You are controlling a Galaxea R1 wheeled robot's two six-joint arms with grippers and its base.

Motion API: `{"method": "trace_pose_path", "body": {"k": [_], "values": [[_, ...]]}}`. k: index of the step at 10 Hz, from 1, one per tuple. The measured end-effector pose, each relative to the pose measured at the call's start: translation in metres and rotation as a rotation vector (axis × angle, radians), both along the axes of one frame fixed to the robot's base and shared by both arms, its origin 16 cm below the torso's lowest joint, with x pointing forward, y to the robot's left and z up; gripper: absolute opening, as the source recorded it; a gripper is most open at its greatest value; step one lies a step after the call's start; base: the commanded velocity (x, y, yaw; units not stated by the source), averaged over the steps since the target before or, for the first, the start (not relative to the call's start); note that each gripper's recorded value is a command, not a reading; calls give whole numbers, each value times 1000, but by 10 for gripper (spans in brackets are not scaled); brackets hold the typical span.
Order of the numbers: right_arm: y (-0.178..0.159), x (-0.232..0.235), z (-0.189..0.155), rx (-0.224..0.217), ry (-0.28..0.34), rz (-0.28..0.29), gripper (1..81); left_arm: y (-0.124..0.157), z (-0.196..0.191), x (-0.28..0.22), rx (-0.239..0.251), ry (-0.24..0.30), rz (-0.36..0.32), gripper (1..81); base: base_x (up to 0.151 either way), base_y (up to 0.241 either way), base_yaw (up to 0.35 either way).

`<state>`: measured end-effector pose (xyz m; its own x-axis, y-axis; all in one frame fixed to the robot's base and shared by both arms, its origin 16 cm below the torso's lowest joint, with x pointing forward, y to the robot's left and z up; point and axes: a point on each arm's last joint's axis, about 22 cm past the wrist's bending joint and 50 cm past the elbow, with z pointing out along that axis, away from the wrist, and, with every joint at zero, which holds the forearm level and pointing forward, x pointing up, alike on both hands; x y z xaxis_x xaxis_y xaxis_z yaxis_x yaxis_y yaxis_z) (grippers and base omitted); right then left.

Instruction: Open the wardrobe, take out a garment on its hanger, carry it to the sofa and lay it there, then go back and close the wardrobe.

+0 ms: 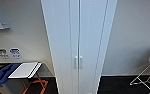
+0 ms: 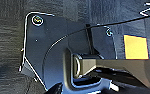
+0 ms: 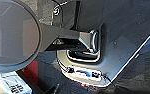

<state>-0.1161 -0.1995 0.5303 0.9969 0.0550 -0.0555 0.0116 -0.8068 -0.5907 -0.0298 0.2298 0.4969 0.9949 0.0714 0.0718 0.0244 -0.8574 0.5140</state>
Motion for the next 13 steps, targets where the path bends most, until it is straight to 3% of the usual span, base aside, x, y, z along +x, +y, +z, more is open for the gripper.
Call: {"method": "trace_pose_path", "body": {"k": [13], "values": [[-10, -4, -5, -23, -1, 3, 811, -9, 1, 1, -12, -15, -20, 811, 101, 0, 0]]}}
